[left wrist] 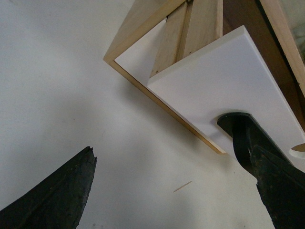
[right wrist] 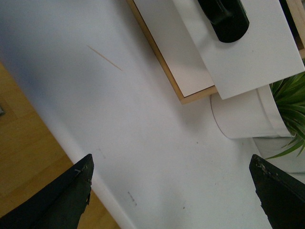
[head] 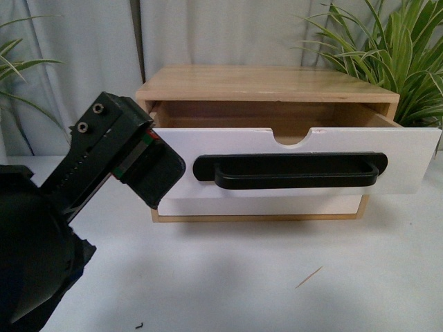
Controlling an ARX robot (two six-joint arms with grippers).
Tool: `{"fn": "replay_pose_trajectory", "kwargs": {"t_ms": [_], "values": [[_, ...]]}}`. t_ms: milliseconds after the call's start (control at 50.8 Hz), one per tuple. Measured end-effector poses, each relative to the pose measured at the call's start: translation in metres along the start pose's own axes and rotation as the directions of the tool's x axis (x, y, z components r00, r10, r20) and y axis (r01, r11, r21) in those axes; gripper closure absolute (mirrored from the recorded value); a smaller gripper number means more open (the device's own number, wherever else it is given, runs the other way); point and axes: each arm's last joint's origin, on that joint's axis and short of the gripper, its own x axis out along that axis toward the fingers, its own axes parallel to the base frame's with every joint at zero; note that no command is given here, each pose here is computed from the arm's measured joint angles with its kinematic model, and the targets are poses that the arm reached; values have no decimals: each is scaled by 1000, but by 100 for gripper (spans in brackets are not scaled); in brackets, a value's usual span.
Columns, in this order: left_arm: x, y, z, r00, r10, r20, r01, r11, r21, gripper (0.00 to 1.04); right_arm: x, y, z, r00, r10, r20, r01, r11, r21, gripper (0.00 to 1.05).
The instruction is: Close drawer sideways
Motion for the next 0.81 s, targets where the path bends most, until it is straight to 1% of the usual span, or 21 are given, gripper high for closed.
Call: {"fn": "replay_pose_trajectory", "kwargs": {"t_ms": [138, 256, 433, 630, 807], "values": [[17, -5, -2, 999, -4, -33, 5, 1000, 6, 6, 19, -8, 8, 1000, -6, 13, 7, 999, -32, 9], [29, -13, -2, 998, -30, -58, 30, 999, 16, 6, 34, -14, 18, 1000, -7, 28, 8, 999, -41, 9], [41, -21, 3, 997, -47, -66, 49, 999, 23, 6, 52, -24, 27, 999, -11, 45, 13, 999, -45, 9], [49, -24, 8, 997, -50, -64, 52, 998, 25, 6, 72, -33, 35, 999, -22, 48, 25, 998, -53, 9], [52, -28, 13, 996, -67, -65, 68, 997, 26, 6, 91, -37, 43, 999, 1, 52, 2, 998, -63, 9]]}}
